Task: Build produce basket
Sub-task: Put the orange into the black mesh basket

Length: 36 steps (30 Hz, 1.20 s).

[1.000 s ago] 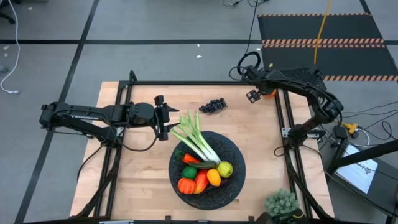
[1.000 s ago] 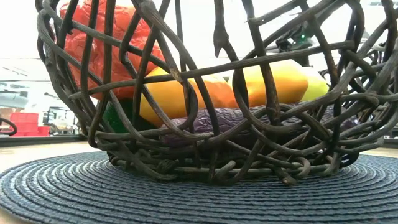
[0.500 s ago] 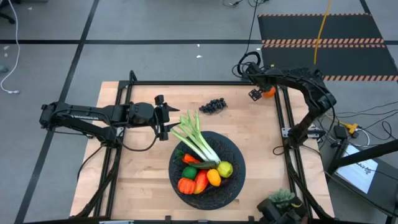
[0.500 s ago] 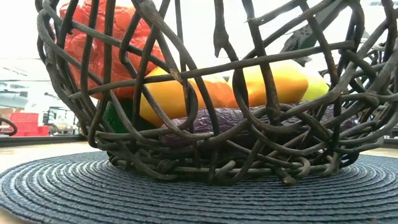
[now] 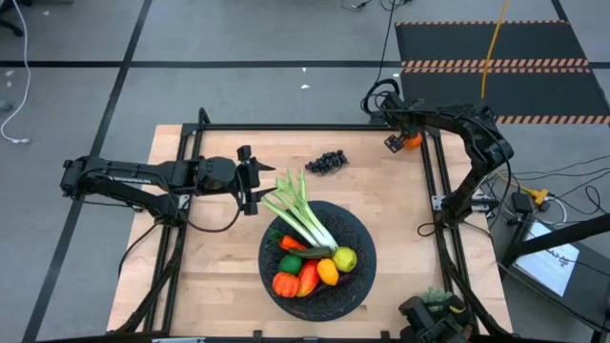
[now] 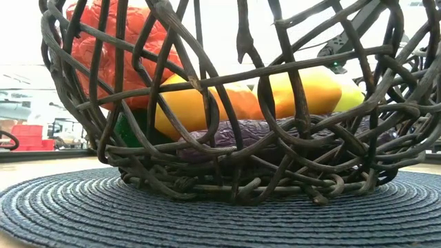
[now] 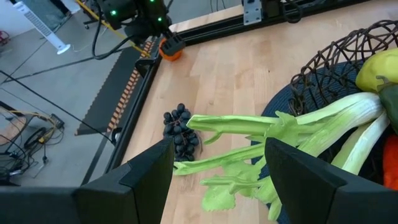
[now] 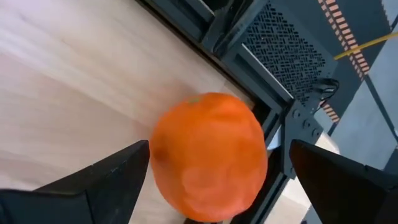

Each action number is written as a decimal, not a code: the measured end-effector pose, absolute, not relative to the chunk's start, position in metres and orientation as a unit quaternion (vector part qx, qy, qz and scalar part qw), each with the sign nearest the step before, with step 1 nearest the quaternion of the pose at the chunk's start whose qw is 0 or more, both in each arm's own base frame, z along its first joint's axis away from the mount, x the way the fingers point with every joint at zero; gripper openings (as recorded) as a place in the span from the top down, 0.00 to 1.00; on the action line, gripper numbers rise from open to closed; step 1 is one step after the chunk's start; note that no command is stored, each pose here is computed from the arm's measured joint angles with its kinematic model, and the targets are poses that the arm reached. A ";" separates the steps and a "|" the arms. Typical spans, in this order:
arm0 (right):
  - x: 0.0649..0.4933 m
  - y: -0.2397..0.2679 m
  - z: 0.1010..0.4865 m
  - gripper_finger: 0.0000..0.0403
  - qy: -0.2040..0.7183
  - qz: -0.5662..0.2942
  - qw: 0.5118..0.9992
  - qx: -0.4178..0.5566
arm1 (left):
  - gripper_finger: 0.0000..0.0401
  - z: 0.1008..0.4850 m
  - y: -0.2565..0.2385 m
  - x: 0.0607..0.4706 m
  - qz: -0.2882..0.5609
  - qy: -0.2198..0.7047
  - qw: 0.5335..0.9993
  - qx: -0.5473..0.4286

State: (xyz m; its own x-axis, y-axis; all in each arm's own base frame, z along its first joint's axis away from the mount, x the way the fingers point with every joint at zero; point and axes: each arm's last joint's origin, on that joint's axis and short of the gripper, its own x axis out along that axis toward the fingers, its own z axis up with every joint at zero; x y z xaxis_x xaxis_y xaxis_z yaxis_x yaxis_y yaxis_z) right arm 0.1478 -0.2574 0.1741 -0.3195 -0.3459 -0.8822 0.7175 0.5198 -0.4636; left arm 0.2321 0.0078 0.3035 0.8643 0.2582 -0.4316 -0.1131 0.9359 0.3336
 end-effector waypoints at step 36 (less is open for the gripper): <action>0.152 -0.249 0.173 0.33 0.667 -0.461 0.563 0.159 | 0.37 0.303 0.008 0.232 0.097 0.242 0.954 0.150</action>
State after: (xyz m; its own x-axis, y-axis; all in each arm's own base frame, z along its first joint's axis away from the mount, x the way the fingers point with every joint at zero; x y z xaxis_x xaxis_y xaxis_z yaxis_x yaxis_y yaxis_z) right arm 0.1522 -0.2493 0.1727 -0.3147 -0.3073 -0.8981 0.7312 0.5248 -0.4358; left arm 0.2321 0.0078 0.3034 0.8639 0.2585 -0.4323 -0.1130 0.9359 0.3337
